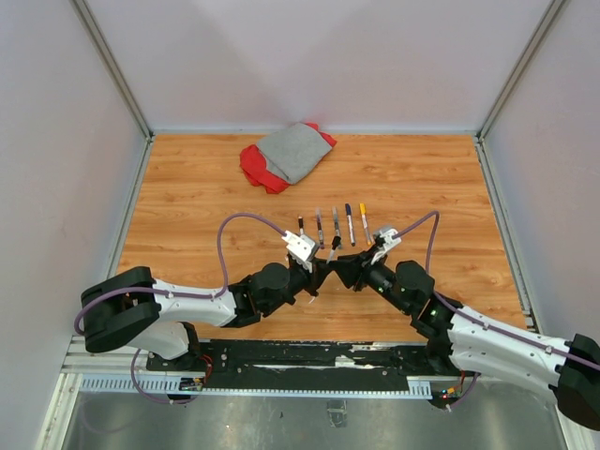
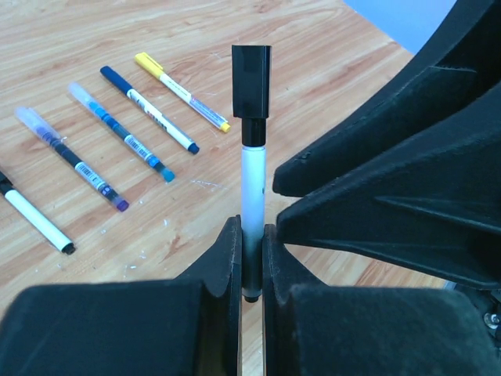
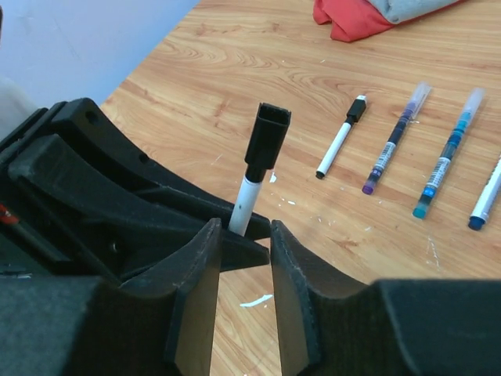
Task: Insert the pens into the pen caps
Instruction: Insert the pen cap onto the pen, then press the pen cap onto the pen.
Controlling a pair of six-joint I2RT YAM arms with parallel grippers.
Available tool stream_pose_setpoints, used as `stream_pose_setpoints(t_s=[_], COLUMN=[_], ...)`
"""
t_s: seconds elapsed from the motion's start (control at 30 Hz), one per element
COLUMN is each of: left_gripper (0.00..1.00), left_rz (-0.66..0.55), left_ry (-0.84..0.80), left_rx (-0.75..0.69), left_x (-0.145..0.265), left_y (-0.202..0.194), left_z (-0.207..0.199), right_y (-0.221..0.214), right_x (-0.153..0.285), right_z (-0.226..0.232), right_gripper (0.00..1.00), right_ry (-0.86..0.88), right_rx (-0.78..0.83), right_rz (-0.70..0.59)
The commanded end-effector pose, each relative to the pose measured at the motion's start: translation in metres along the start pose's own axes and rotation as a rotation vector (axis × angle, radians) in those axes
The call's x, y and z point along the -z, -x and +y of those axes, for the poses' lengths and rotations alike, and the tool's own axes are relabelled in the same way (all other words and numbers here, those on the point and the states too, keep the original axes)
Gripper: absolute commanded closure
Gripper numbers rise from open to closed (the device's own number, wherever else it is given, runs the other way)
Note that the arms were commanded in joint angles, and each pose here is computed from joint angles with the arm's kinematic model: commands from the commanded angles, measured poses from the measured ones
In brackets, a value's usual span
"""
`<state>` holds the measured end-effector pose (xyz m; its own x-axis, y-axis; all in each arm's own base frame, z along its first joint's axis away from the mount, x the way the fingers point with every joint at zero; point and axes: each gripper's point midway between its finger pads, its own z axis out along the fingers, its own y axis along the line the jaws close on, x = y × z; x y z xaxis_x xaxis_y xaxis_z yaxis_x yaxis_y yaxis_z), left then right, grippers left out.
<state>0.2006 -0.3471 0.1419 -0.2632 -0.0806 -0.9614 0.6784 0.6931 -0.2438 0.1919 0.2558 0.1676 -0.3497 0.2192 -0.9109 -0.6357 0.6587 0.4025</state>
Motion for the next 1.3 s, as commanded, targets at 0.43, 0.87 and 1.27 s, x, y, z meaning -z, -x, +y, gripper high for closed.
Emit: stream_pose_setpoints(t_s=[0.43, 0.87, 1.27], left_gripper=[1.00, 0.99, 0.99], left_rz=[-0.120, -0.116, -0.098], left_ry=[-0.034, -0.067, -0.099], left_rx=[0.033, 0.028, 0.026], left_x=[-0.010, -0.009, -0.012], left_y=[0.041, 0.040, 0.037], left_z=[-0.015, -0.020, -0.027], right_y=[0.010, 0.085, 0.116], right_x=[0.049, 0.036, -0.001], right_z=[-0.056, -0.045, -0.015], right_gripper=[0.45, 0.34, 0.36], right_ry=[-0.278, -0.136, -0.001], right_rx=[0.143, -0.009, -0.126], right_rz=[0.190, -0.026, -0.073])
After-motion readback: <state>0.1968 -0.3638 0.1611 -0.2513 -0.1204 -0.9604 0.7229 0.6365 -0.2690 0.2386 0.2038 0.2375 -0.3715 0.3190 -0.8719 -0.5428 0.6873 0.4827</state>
